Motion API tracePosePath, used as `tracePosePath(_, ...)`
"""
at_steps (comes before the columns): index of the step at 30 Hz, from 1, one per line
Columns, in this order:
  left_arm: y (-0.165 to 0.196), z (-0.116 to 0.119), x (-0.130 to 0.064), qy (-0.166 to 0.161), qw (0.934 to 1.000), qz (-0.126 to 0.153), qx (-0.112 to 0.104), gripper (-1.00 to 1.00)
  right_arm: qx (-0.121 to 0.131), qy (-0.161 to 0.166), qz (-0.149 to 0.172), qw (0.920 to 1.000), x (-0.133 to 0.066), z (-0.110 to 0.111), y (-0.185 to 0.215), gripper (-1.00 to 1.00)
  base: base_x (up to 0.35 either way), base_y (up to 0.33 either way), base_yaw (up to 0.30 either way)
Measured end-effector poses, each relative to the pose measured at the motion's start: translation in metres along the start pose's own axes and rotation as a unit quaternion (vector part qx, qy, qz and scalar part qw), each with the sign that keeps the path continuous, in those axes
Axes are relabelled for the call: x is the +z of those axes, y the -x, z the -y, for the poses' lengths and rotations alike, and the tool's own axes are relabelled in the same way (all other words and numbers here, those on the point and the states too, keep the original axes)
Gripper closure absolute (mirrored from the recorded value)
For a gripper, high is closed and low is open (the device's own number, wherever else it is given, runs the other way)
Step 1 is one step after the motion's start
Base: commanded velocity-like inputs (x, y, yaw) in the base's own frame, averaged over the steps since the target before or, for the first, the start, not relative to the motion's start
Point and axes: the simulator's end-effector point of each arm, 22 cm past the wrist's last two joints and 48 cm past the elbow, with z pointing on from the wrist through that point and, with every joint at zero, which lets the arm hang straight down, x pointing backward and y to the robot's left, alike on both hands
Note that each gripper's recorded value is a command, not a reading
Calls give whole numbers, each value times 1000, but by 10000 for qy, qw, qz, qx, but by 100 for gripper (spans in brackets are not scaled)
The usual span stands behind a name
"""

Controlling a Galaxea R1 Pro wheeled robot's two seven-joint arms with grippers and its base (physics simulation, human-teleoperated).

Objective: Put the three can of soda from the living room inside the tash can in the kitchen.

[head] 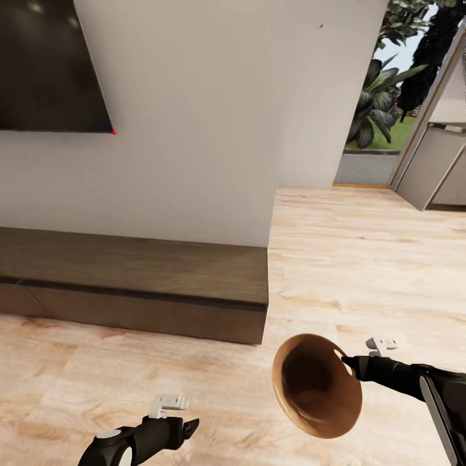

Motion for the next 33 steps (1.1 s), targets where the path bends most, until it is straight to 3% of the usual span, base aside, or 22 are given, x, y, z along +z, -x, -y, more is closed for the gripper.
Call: tracePosePath(33,16,6,-12,-10,9997,244,97,-100,-96,7,250,9996,-17,-7,18,100,0,0,0)
